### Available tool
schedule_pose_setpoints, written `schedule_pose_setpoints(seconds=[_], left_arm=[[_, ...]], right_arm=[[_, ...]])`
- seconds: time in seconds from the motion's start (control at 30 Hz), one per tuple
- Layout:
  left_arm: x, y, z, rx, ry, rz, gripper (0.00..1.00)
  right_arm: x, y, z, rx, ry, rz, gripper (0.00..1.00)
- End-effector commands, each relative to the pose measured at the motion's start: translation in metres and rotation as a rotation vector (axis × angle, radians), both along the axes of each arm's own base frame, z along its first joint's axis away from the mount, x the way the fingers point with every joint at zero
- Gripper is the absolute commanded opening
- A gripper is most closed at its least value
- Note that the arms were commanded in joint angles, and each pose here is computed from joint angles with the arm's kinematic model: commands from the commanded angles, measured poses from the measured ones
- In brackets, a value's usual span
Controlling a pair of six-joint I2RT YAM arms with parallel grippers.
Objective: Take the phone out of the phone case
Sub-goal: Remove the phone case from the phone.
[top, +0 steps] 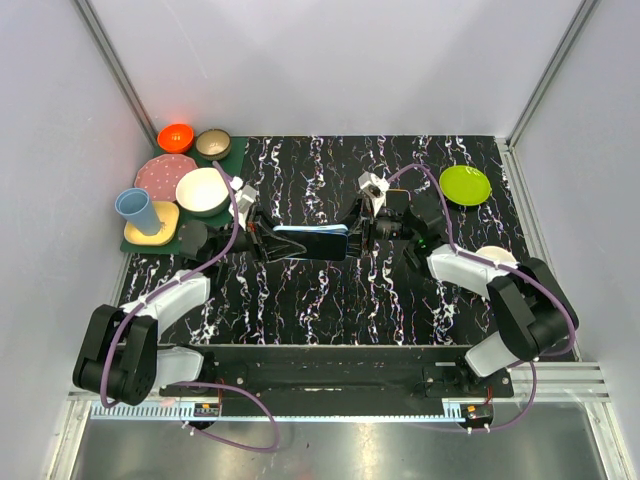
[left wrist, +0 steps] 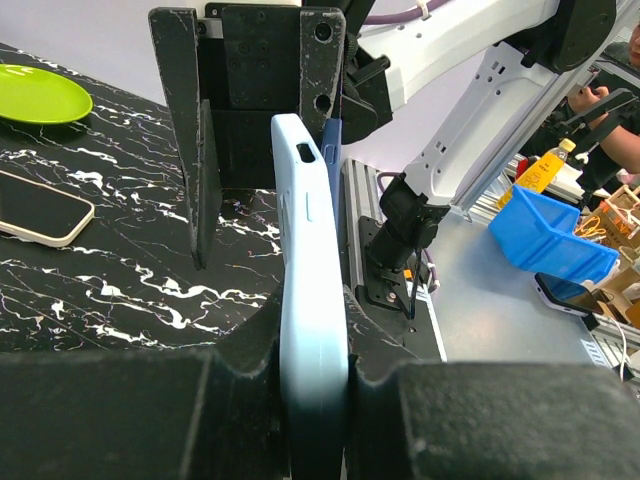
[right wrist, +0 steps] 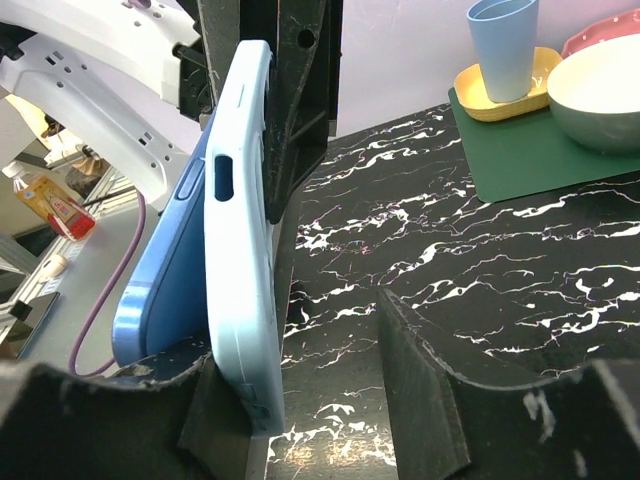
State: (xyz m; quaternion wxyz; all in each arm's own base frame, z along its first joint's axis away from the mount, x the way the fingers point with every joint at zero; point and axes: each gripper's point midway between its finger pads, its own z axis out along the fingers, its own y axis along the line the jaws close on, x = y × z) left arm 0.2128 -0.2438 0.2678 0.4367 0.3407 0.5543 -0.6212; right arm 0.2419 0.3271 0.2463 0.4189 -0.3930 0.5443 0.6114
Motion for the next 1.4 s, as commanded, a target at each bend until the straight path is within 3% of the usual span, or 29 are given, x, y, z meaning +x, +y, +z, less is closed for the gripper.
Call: schedule_pose_setpoints(seconds=[0.0,0.43,0.57,0.77,0.93,1.37], left_arm=[[0.0312,-0.0032,0.0256,-0.081,-0.095,0.150,0.00],[0.0331,-0.0032,0.0237,-0.077,-0.092,0.158,0.00],[0.0336,-0.0032,0.0235,-0.077,-0.089,0.161,0.00],[0.0340,-0.0027,0.0242,-0.077,-0.093,0.163,0.00],[0.0340,-0.0024,0.0248,-0.071,-0.101,0.167,0.08],[0.0345,-0.0019,0.0247,-0.060,-0.113,0.166,0.33]], right_arm=[[-0.0300,0.0188,0.0248,0.057,-0.069,0.114,0.52],[-0.0352,0.0244,0.0192,0.048,-0.050,0.143,0.43],[-0.0351,0.0239,0.0205,0.050,-0.051,0.143,0.37],[-0.0360,0.0237,0.0208,0.049,-0.044,0.147,0.19],[-0.0369,0.0238,0.0208,0.047,-0.037,0.149,0.00],[-0.0366,0.0222,0.0269,0.054,-0.005,0.150,0.00]])
